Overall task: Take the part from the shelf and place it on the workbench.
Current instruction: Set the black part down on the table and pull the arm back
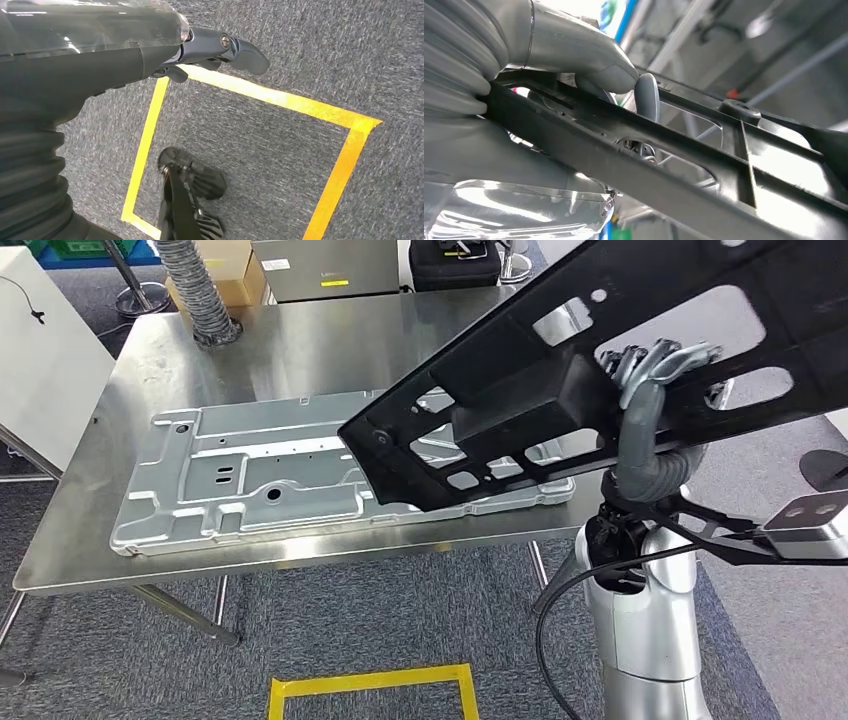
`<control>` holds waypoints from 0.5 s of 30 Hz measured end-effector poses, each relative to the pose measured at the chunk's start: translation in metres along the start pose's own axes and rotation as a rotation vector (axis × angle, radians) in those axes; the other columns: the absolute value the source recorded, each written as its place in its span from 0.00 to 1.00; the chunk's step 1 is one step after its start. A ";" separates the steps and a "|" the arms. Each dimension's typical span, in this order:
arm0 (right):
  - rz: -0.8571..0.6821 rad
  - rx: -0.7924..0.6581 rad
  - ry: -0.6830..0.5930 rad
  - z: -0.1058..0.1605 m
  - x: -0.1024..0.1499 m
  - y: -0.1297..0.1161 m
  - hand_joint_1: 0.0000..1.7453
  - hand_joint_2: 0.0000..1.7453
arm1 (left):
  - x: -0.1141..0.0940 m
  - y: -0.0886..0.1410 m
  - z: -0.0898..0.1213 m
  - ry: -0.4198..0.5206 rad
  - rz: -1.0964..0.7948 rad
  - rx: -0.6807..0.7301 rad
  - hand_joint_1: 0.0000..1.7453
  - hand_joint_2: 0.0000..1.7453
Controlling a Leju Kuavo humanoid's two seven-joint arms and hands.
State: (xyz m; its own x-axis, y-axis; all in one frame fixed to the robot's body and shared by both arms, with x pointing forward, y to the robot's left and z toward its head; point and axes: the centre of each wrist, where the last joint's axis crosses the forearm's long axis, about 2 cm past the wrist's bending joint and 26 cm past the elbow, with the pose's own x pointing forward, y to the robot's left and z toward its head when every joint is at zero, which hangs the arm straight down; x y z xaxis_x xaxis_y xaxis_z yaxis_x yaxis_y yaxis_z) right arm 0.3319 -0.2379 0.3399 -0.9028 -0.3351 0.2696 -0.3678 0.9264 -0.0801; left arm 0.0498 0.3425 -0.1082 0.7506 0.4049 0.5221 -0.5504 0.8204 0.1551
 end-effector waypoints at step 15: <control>0.505 -0.169 0.026 -0.003 -0.006 0.017 1.00 1.00 | -0.003 0.001 0.001 0.005 0.008 0.022 0.00 1.00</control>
State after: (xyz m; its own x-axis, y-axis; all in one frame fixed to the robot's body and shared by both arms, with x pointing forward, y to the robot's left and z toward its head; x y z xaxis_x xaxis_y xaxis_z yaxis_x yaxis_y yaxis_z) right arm 0.3313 -0.2194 0.3400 -0.9515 0.1622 0.2614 0.1543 0.9867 -0.0505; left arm 0.0462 0.3418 -0.1087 0.7476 0.4138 0.5195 -0.5645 0.8079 0.1690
